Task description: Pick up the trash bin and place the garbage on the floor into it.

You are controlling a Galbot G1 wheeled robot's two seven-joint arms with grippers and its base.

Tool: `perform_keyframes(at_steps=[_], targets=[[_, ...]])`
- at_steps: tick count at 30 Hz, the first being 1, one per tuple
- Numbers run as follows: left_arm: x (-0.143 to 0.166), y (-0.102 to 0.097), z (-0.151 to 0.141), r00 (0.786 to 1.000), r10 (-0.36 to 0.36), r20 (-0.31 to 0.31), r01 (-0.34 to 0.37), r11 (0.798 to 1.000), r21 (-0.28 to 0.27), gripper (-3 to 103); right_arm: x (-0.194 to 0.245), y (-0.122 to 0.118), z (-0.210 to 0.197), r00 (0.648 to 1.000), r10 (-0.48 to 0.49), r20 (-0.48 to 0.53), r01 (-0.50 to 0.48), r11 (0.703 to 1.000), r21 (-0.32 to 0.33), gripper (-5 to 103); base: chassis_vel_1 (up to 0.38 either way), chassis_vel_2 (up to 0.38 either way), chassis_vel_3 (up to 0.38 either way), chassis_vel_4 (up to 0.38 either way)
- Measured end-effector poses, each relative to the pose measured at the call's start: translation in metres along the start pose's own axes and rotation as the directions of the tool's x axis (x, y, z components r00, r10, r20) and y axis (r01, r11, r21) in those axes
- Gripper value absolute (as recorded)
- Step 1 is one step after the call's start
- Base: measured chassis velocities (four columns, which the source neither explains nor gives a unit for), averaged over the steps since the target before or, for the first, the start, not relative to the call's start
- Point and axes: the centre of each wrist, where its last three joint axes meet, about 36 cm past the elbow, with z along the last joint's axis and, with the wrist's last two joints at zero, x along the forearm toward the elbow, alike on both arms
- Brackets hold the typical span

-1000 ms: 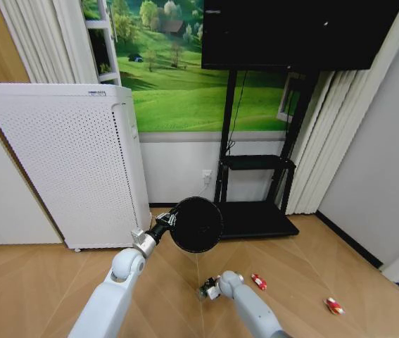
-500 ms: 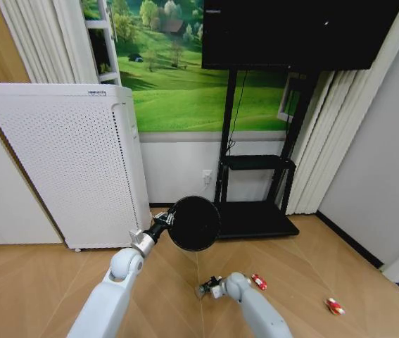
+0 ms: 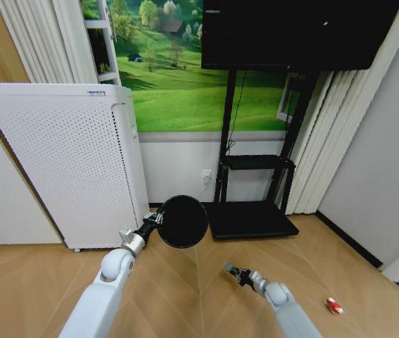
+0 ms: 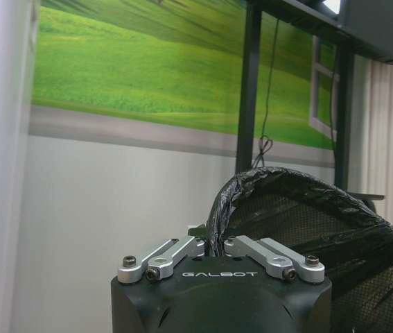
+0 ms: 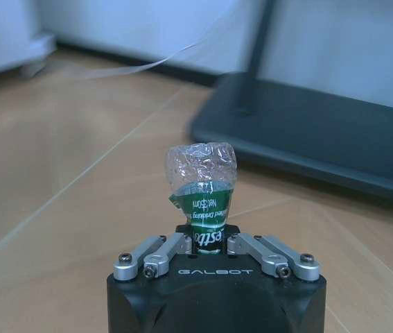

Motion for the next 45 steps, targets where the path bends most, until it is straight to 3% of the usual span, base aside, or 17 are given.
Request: perform_keyframes(at_steps=[2,3,6,9,15,17,18,20,21,23,24,28,29,32,36,41,45], targets=[[0.0,0.004,0.002,1.0,-0.028,-0.007,0.028,1.0,0.006,7,0.012,-0.01,-0.008,0.992,0.1,0.071,-0.093,0.991,-0.097,18,0.0,0.0,0.0,0.0],[0.0,0.004,0.002,1.0,-0.028,-0.007,0.028,1.0,0.006,7,0.012,-0.01,-0.008,0.992,0.1,0.071,-0.093,0.991,-0.097,18,0.0,0.0,0.0,0.0],[-0.002,0.006,0.009,0.997,-0.079,-0.02,0.08,0.996,0.028,7,0.031,-0.03,-0.041,0.963,0.207,0.171,-0.176,0.968,-0.179,18,0.0,0.0,0.0,0.0],[-0.011,0.001,0.025,0.991,-0.124,-0.049,0.127,0.99,0.064,7,0.065,-0.053,-0.098,0.903,0.308,0.3,-0.217,0.929,-0.301,18,0.0,0.0,0.0,0.0],[-0.027,-0.009,0.045,0.987,-0.134,-0.091,0.142,0.985,0.097,7,0.099,-0.051,-0.135,0.85,0.335,0.407,-0.196,0.918,-0.345,18,0.0,0.0,0.0,0.0],[-0.044,-0.023,0.061,0.985,-0.12,-0.125,0.136,0.983,0.121,7,0.124,-0.025,-0.164,0.825,0.282,0.489,-0.137,0.94,-0.312,18,0.0,0.0,0.0,0.0],[-0.044,-0.023,0.061,0.985,-0.12,-0.125,0.136,0.983,0.121,7,0.124,-0.025,-0.164,0.825,0.282,0.489,-0.137,0.94,-0.312,18,0.0,0.0,0.0,0.0],[-0.057,-0.039,0.072,0.984,-0.111,-0.142,0.132,0.98,0.151,7,0.128,0.011,-0.192,0.817,0.178,0.549,-0.038,0.966,-0.256,18,0.0,0.0,0.0,0.0],[-0.057,-0.039,0.072,0.984,-0.111,-0.142,0.132,0.98,0.151,7,0.128,0.011,-0.192,0.817,0.178,0.549,-0.038,0.966,-0.256,18,0.0,0.0,0.0,0.0],[-0.077,-0.066,0.085,0.984,-0.059,-0.169,0.089,0.98,0.177,7,0.13,0.04,-0.211,0.808,0.092,0.582,0.031,0.98,-0.197,18,0.0,0.0,0.0,0.0],[-0.077,-0.066,0.085,0.984,-0.059,-0.169,0.089,0.98,0.177,7,0.13,0.04,-0.211,0.808,0.092,0.582,0.031,0.98,-0.197,18,0.0,0.0,0.0,0.0],[-0.097,-0.108,0.104,0.981,0.021,-0.194,0.019,0.979,0.201,7,0.125,0.064,-0.226,0.803,0.013,0.596,0.079,0.989,-0.127,18,0.0,0.0,0.0,0.0],[-0.097,-0.108,0.104,0.981,0.021,-0.194,0.019,0.979,0.201,7,0.125,0.064,-0.226,0.803,0.013,0.596,0.079,0.989,-0.127,18,0.0,0.0,0.0,0.0],[-0.107,-0.137,0.118,0.976,0.062,-0.211,-0.017,0.977,0.212,7,0.117,0.094,-0.225,0.816,-0.055,0.576,0.116,0.991,-0.069,18,0.0,0.0,0.0,0.0],[-0.108,-0.143,0.121,0.974,0.074,-0.213,-0.028,0.977,0.213,7,0.11,0.117,-0.217,0.834,-0.097,0.543,0.115,0.993,0.001,15,0.0,0.0,0.0,0.0],[-0.106,-0.142,0.12,0.974,0.081,-0.21,-0.037,0.978,0.205,7,0.092,0.154,-0.204,0.856,-0.147,0.496,0.117,0.989,0.092,35,0.0,0.0,0.0,0.0],[-0.104,-0.14,0.113,0.978,0.082,-0.193,-0.042,0.978,0.204,7,0.08,0.159,-0.2,0.853,-0.151,0.499,0.089,0.985,0.146,46,0.0,0.0,0.0,0.0]])
